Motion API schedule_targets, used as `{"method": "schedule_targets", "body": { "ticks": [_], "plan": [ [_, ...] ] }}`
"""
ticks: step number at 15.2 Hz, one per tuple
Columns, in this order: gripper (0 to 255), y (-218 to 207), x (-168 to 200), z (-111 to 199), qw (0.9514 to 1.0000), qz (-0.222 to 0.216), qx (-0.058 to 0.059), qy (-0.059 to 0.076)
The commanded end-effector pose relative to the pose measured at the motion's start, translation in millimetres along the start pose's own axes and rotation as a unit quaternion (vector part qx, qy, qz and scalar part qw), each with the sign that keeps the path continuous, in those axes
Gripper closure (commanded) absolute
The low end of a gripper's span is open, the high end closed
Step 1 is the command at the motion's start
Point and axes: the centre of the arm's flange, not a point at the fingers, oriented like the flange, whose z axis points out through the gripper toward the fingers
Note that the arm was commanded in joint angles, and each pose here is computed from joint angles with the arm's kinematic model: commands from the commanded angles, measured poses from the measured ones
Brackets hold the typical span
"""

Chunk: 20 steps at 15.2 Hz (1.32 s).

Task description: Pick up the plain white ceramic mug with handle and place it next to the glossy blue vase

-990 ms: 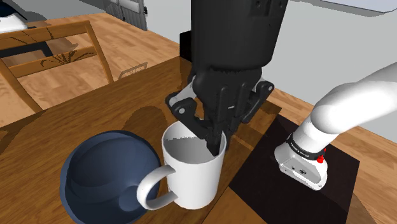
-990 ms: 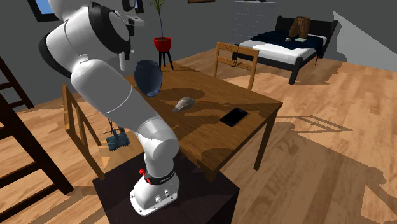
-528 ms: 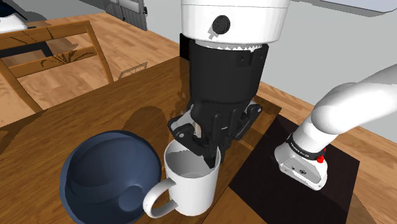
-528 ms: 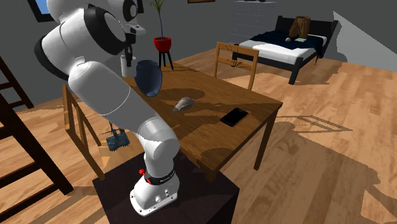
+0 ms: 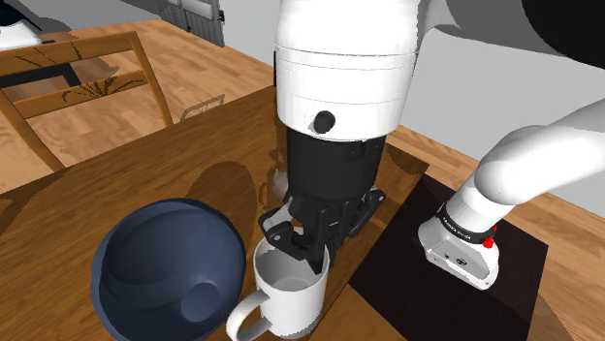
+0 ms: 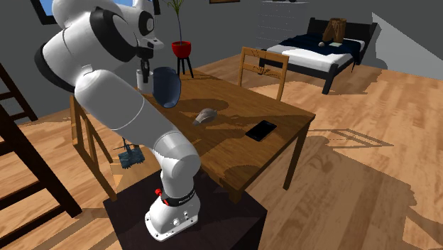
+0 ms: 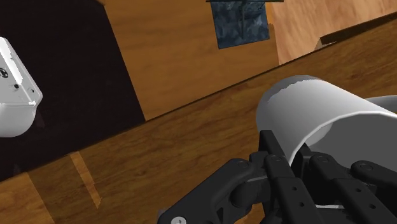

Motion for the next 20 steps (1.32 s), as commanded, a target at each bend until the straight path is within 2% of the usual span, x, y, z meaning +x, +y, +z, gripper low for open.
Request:
{"method": "schedule_targets", "body": {
  "ticks": [1,20],
  "plan": [
    [255,0.7,3.0,10.6,1.0,0.0,0.0,0.0],
    [255,3.9,22.2,109.0,1.0,0.0,0.0,0.0]
  ]
}}
